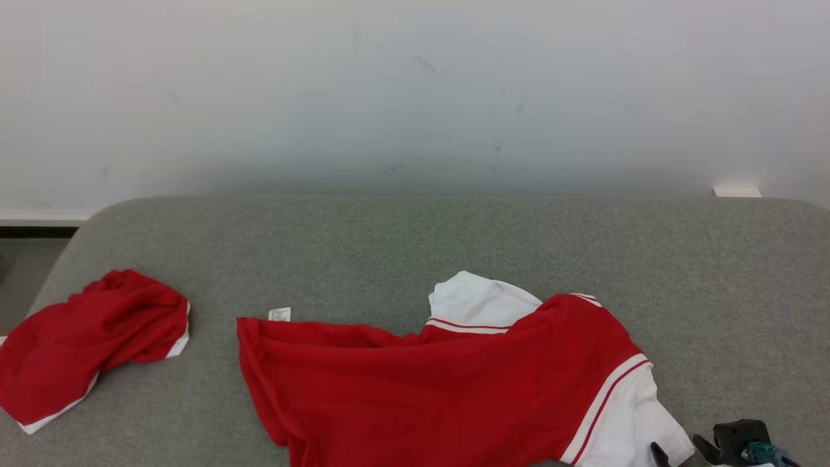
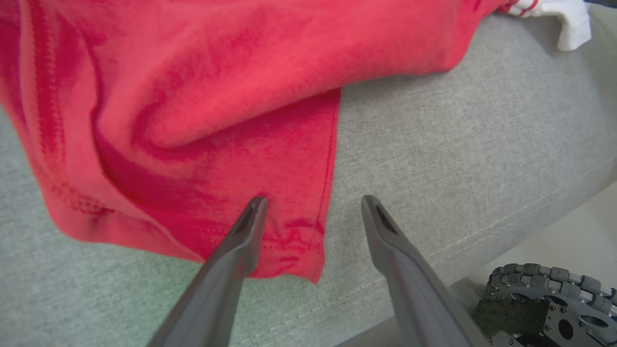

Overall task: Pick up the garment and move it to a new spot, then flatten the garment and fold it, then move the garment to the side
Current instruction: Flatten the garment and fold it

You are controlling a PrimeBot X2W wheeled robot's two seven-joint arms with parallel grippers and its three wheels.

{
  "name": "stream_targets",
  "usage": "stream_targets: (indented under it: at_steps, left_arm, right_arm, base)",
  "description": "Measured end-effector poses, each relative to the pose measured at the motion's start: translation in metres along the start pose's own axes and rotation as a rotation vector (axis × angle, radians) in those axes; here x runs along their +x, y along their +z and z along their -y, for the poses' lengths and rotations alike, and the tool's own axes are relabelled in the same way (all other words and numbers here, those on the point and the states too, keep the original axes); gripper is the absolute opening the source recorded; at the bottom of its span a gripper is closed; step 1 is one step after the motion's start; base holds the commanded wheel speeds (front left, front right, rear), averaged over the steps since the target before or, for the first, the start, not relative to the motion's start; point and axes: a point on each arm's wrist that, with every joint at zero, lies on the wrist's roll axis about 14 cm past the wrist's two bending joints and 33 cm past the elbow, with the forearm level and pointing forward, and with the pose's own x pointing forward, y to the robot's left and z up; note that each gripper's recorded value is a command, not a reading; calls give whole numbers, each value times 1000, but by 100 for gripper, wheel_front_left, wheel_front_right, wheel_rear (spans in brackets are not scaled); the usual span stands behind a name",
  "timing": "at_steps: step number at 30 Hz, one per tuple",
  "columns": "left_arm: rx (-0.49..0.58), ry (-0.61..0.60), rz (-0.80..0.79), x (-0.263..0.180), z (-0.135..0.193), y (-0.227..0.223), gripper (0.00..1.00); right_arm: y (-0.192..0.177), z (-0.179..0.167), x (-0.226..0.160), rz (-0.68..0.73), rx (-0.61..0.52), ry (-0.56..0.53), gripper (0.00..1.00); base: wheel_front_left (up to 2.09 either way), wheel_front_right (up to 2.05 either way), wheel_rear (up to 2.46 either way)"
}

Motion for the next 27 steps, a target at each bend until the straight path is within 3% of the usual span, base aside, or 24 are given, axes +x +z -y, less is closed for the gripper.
stream_targets:
  at_steps: [16,17,18,19,21,22,23,24,25,26,27]
  left_arm:
    - [98,43,-88,4,-12,-20,100]
    - [101,48,-91,4,-13,-20,92]
    - [103,52,-92,4,-14,-21,62]
    - [107,57,-94,5,-16,-22,49]
    - [113,73,-97,5,-22,-23,39]
    - [113,79,-101,5,-25,-24,9]
    - [113,86,-101,5,-27,-25,0]
    - [115,89,-101,5,-29,-26,0]
    - [112,90,-103,5,-29,-27,0]
    - [108,89,-105,5,-29,-28,0]
    - [103,91,-103,5,-30,-28,0]
  right_arm:
    - [-12,-8,12,-60,26,26,100]
    - [-13,-8,13,-63,28,28,100]
    - [-13,-9,14,-66,29,29,100]
    - [-13,-10,15,-68,36,32,100]
    - [-14,-13,17,-77,53,37,100]
    - [-14,-13,19,-85,59,39,100]
    - [-15,-14,20,-92,61,42,100]
    - [-17,-15,21,-106,67,45,100]
    - [-18,-16,22,-119,72,47,76]
    - [-19,-18,22,-127,76,51,33]
    - [-18,-20,23,-126,89,57,0]
  base:
    - [0,0,0]
    - [0,0,0]
    - [0,0,0]
    - [0,0,0]
    - [0,0,0]
    - [0,0,0]
    - [0,0,0]
    - [0,0,0]
    - [0,0,0]
    - [0,0,0]
    - [0,0,0]
